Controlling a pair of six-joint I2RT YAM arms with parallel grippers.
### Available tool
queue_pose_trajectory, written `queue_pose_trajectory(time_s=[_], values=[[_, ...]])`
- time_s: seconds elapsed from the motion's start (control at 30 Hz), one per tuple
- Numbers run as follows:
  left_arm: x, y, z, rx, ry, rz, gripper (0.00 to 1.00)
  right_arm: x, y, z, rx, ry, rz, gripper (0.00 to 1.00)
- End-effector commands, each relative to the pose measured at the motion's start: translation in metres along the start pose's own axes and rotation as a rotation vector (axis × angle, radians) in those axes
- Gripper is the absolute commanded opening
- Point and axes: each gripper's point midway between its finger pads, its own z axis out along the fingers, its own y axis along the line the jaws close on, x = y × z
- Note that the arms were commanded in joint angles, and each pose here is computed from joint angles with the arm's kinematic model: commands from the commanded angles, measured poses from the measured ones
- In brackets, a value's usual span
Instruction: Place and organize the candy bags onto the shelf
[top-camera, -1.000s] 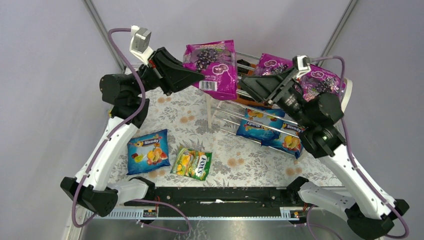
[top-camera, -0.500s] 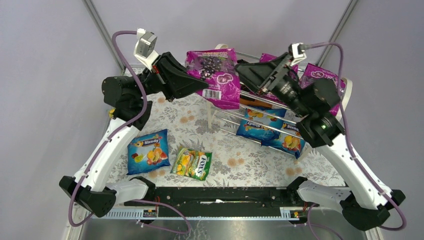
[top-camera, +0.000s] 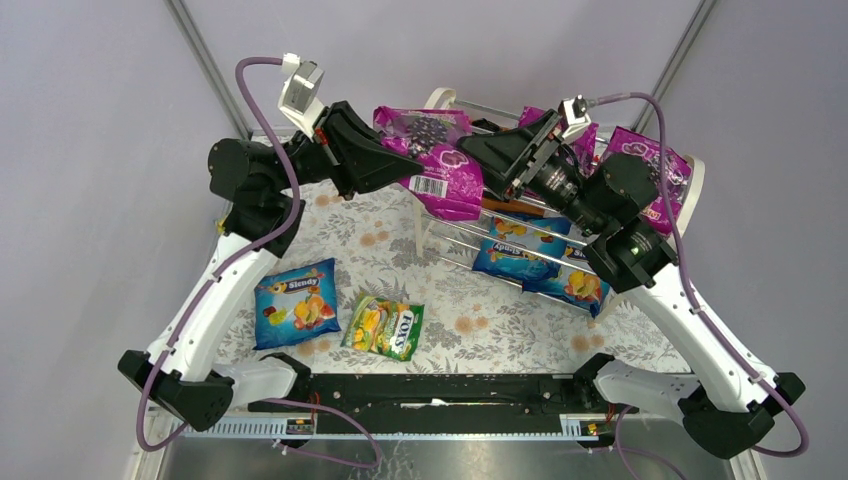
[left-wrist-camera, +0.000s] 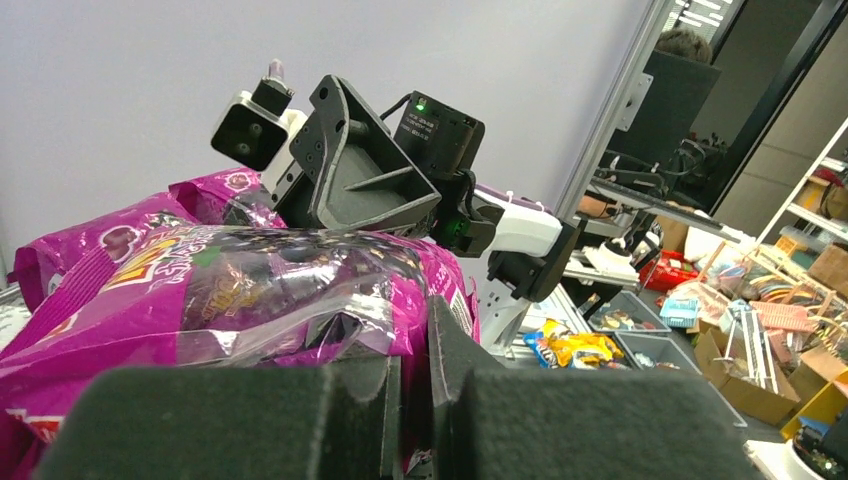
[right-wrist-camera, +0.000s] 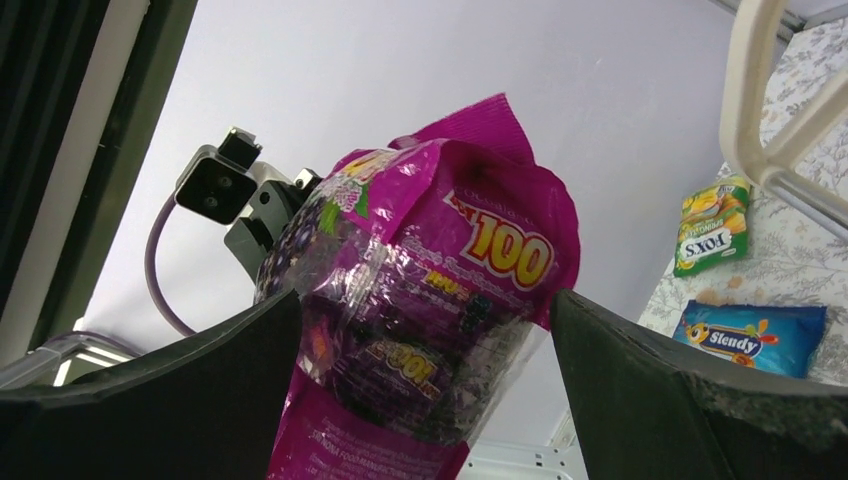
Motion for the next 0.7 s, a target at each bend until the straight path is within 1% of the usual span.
queue_pose_trajectory(time_s=[0.0, 0.1, 0.2, 0.3, 0.4, 0.5, 0.67], values=[[-0.043, -0.044, 0.003, 0.076, -0.1, 0.273, 0.0, 0.004, -0.003, -0.01, 0.004, -0.013, 0.077, 1.0], [-0.045, -0.045, 0.003, 0.083, -0.101, 0.314, 0.0, 0.004, 0.002, -0.014, -0.031, -0.024, 0.125, 1.0], [-0.042, -0.047, 0.004, 0.119, -0.094, 0.326, 0.0, 0.008, 0.005, -0.012, -0.048, 0.004, 0.192, 1.0], [-0.04, -0.054, 0.005, 0.182, -0.086, 0.33, 0.0, 0.01, 0.004, -0.012, -0.054, 0.012, 0.243, 1.0], [-0.03, -0.055, 0.005, 0.236, -0.076, 0.291, 0.0, 0.009, 0.007, -0.011, -0.087, 0.009, 0.28, 1.0], [-0.018, -0.049, 0.008, 0.251, -0.057, 0.235, 0.0, 0.008, 0.016, -0.009, -0.124, 0.018, 0.289, 1.0], [-0.004, -0.035, 0.01, 0.222, -0.033, 0.195, 0.0, 0.002, 0.028, -0.009, -0.156, 0.003, 0.224, 1.0]])
